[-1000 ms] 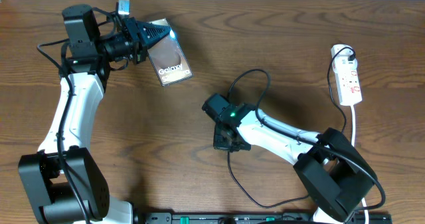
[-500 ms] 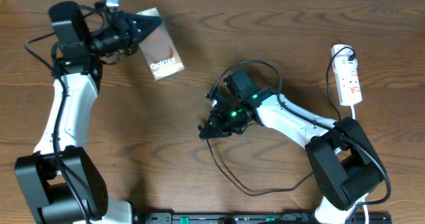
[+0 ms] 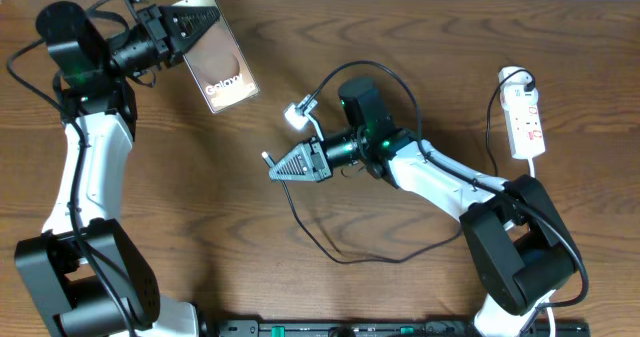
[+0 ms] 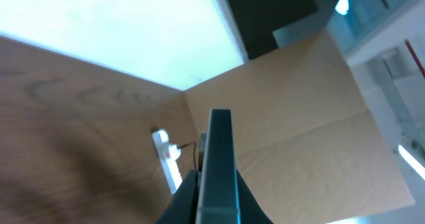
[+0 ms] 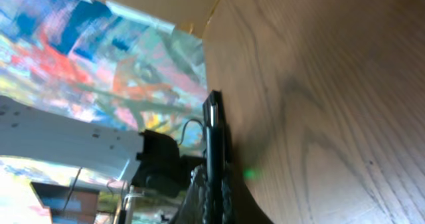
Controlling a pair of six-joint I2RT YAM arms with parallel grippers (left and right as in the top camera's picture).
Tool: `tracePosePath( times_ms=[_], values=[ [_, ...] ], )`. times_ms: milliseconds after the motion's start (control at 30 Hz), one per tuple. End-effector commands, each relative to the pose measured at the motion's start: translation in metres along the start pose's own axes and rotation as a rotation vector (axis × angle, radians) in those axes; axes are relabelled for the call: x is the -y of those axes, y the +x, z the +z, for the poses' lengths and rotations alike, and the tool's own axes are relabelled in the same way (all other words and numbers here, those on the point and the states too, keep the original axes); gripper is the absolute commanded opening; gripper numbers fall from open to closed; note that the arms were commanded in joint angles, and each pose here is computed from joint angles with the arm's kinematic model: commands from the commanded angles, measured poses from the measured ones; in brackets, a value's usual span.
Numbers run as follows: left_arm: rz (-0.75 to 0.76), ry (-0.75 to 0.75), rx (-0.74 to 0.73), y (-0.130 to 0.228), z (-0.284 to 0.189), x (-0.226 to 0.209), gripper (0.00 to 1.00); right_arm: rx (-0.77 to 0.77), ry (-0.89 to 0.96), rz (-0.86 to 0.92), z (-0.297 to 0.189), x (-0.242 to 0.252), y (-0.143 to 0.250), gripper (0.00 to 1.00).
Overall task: Plug charger to phone and switch on socket
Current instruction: 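Lift the cable plug with the right gripper toward the phone's bottom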
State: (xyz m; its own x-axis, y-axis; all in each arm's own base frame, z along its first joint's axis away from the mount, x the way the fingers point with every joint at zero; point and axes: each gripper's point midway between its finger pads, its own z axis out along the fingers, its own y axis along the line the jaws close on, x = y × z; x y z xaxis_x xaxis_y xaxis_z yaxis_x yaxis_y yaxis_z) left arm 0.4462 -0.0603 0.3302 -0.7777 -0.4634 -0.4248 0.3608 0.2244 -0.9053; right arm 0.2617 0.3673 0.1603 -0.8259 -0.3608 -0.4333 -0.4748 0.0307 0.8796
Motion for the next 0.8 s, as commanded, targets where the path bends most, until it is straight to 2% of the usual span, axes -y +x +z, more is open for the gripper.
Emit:
tracePosePath(
  times_ms=[0,333,533,767],
  values=[
    [0.033,0.065,-0.002,-0.007,-0.002,0.037,0.07,0.013,-0.061,0.058,0.002,-0.015,-0.013,0.01],
    [0.006,0.064,0.068,-0.020,-0.003,0.041,0.08,0.091,-0.138,0.030,-0.003,-0.048,-0.045,0.01],
    [-0.047,0.058,0.107,-0.027,-0.003,0.039,0.07,0.144,-0.184,-0.065,-0.009,-0.071,-0.060,0.01],
    [-0.057,0.060,0.112,-0.028,-0.003,0.040,0.07,0.190,-0.185,-0.085,-0.011,-0.076,-0.069,0.01]
  ],
)
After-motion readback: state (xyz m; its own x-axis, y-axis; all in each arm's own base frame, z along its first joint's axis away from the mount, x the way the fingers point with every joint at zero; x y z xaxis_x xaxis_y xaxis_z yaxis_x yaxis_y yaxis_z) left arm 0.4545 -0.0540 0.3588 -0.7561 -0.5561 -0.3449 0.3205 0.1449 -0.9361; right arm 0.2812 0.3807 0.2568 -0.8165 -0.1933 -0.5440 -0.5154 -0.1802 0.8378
